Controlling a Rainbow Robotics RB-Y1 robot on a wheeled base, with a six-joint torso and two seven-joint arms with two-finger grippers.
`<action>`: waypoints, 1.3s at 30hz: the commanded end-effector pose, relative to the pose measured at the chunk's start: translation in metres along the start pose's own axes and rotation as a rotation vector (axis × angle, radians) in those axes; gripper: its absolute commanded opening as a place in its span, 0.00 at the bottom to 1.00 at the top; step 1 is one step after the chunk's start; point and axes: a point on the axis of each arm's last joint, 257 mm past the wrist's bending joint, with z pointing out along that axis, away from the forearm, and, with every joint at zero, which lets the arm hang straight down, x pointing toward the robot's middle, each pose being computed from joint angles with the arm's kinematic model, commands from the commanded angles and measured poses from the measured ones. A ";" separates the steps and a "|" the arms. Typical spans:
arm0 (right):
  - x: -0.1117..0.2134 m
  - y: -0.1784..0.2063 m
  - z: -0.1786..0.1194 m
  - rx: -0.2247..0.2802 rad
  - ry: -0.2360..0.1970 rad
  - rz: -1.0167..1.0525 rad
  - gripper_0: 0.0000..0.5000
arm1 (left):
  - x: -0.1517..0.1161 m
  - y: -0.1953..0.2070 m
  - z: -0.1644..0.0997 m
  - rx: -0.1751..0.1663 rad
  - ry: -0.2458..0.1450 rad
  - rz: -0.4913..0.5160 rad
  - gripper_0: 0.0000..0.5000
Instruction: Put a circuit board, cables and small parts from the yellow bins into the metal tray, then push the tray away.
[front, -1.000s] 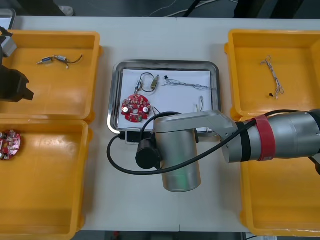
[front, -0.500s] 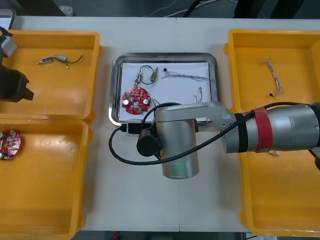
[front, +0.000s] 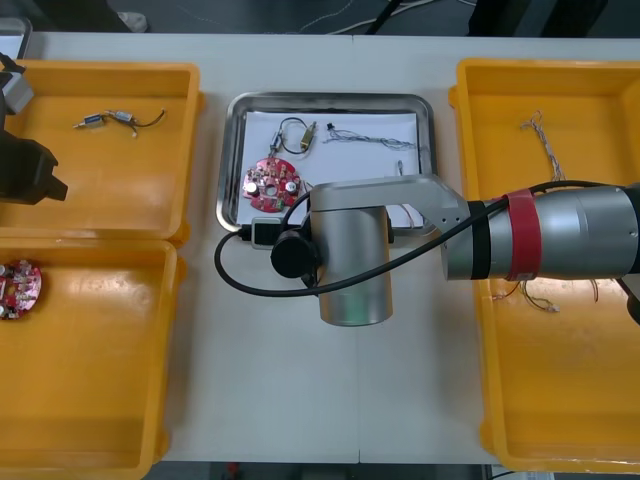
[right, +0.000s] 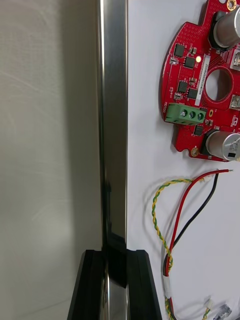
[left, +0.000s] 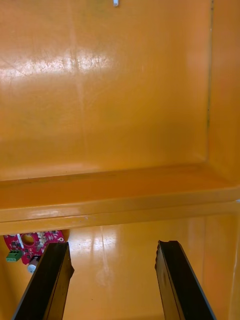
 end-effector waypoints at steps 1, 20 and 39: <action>-0.014 -0.055 -0.015 0.081 -0.030 -0.028 0.00 | -0.001 0.023 -0.014 -0.048 -0.012 0.048 1.00; -0.015 -0.106 0.002 0.148 -0.063 -0.029 0.00 | -0.001 0.023 -0.014 -0.048 -0.012 0.048 1.00; -0.017 -0.143 0.021 0.196 -0.120 -0.035 0.00 | -0.001 0.023 -0.014 -0.048 -0.012 0.048 1.00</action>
